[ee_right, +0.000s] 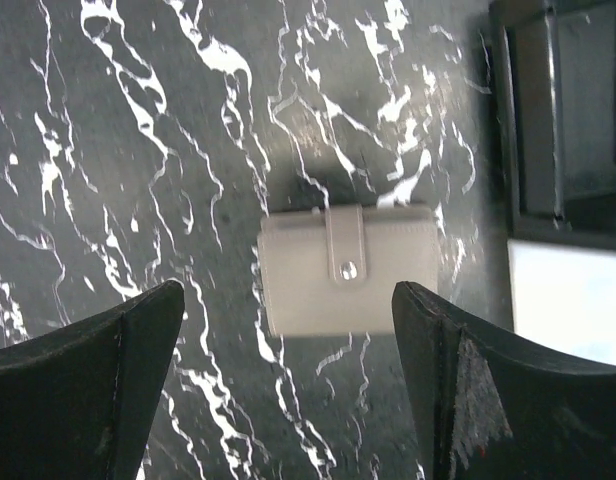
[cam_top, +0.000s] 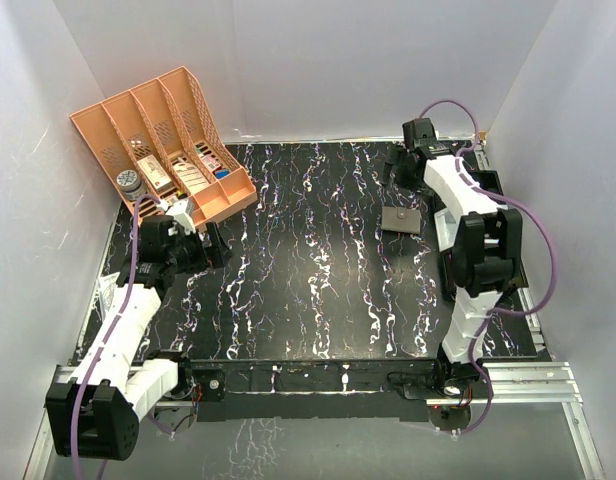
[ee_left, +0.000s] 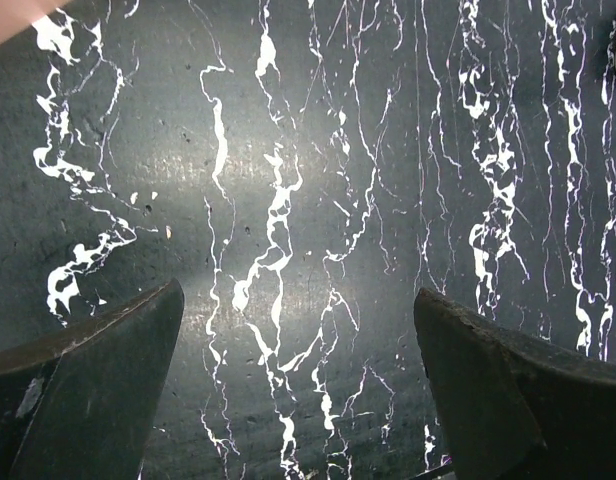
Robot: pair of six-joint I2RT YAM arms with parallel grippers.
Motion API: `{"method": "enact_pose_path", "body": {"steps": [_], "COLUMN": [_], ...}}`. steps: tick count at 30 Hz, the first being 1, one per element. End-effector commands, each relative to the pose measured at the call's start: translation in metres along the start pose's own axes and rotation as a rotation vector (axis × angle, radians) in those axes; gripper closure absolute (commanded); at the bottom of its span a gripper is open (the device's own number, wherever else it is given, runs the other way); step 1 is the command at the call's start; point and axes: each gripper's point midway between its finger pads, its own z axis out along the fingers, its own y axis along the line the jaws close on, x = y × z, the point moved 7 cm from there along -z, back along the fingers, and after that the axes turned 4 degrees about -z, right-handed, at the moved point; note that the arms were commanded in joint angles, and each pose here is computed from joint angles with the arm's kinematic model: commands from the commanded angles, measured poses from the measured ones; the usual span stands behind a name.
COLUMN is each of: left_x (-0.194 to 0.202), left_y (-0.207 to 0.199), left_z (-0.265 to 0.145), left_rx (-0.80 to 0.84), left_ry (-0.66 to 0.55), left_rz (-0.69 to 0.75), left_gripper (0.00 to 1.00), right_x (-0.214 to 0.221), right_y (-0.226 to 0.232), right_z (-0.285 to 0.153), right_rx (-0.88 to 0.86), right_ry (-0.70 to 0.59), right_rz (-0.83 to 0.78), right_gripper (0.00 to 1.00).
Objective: Take the credit cards out of the card holder
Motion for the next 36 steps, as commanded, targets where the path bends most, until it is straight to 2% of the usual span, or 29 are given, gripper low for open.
{"method": "enact_pose_path", "body": {"steps": [1, 4, 8, 10, 17, 23, 29, 32, 36], "left_x": [0.001, 0.003, 0.000, -0.001, -0.003, -0.002, -0.003, -0.003, -0.003], "left_y": [-0.002, -0.002, 0.001, 0.005, 0.009, 0.011, 0.012, 0.012, 0.010], "left_z": [-0.002, -0.001, 0.002, 0.004, 0.011, 0.013, 0.013, 0.012, 0.011], "left_rx": [0.043, 0.048, 0.026, -0.006, -0.038, -0.053, -0.063, -0.061, -0.045], "left_ry": [-0.018, -0.016, -0.035, -0.045, -0.020, -0.012, -0.009, -0.012, -0.016], "left_rz": [0.026, 0.020, 0.021, 0.020, 0.022, 0.021, 0.020, 0.021, 0.025], "left_gripper": [0.01, 0.01, 0.01, 0.01, 0.01, 0.01, 0.01, 0.01, 0.01], "right_x": [-0.019, -0.014, -0.008, -0.002, 0.046, 0.093, 0.131, 0.123, 0.096], "right_y": [0.002, -0.001, -0.013, -0.013, -0.001, 0.006, 0.041, 0.051, 0.042], "right_z": [0.020, 0.041, 0.059, 0.070, 0.083, 0.058, -0.003, -0.037, -0.057], "right_rx": [0.038, 0.084, 0.195, 0.188, 0.070, 0.013, -0.167, -0.243, -0.180], "right_ry": [-0.011, 0.023, 0.036, 0.041, 0.201, 0.252, 0.233, 0.166, 0.023], "right_rz": [0.003, -0.015, -0.033, -0.053, -0.081, -0.057, -0.060, -0.086, -0.133], "right_gripper": [0.17, 0.20, 0.16, 0.16, 0.21, 0.23, 0.23, 0.21, 0.20]}}
